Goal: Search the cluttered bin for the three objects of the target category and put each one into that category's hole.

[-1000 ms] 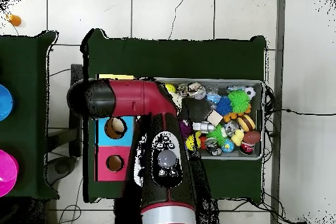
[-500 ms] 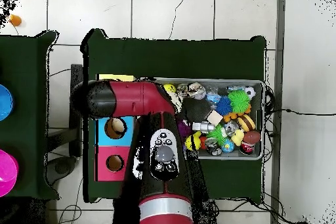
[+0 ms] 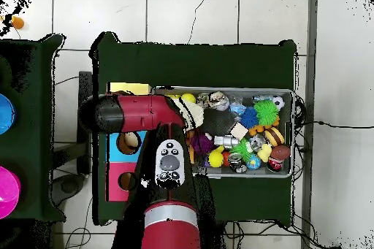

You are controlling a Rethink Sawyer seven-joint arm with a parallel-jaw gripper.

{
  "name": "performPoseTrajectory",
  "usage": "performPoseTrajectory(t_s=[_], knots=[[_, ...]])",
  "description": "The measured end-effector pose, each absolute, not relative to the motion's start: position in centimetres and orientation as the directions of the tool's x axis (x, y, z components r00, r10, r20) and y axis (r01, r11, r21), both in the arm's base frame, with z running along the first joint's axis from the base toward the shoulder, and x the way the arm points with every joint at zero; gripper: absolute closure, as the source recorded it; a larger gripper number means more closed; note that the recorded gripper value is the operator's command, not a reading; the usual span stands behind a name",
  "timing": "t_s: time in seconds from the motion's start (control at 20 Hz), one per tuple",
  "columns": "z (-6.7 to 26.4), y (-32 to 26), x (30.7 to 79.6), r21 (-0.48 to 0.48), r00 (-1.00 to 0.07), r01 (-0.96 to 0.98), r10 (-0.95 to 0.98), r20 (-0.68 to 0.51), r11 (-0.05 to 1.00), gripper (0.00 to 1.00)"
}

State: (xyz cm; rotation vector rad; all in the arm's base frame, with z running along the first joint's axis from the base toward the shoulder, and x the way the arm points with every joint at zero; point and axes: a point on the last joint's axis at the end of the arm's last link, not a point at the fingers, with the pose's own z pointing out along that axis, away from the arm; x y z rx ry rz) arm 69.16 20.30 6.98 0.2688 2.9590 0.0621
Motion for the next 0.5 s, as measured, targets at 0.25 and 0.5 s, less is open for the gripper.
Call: performPoseTrajectory(t_s=[0.25,0.5], knots=[[4.8,19.9,69.4,0.052,-0.965,0.179,0.185,-0.184,0.983,1.0],[1.9,19.2,69.8,0.043,-0.962,0.186,0.191,-0.195,0.982,1.0]])
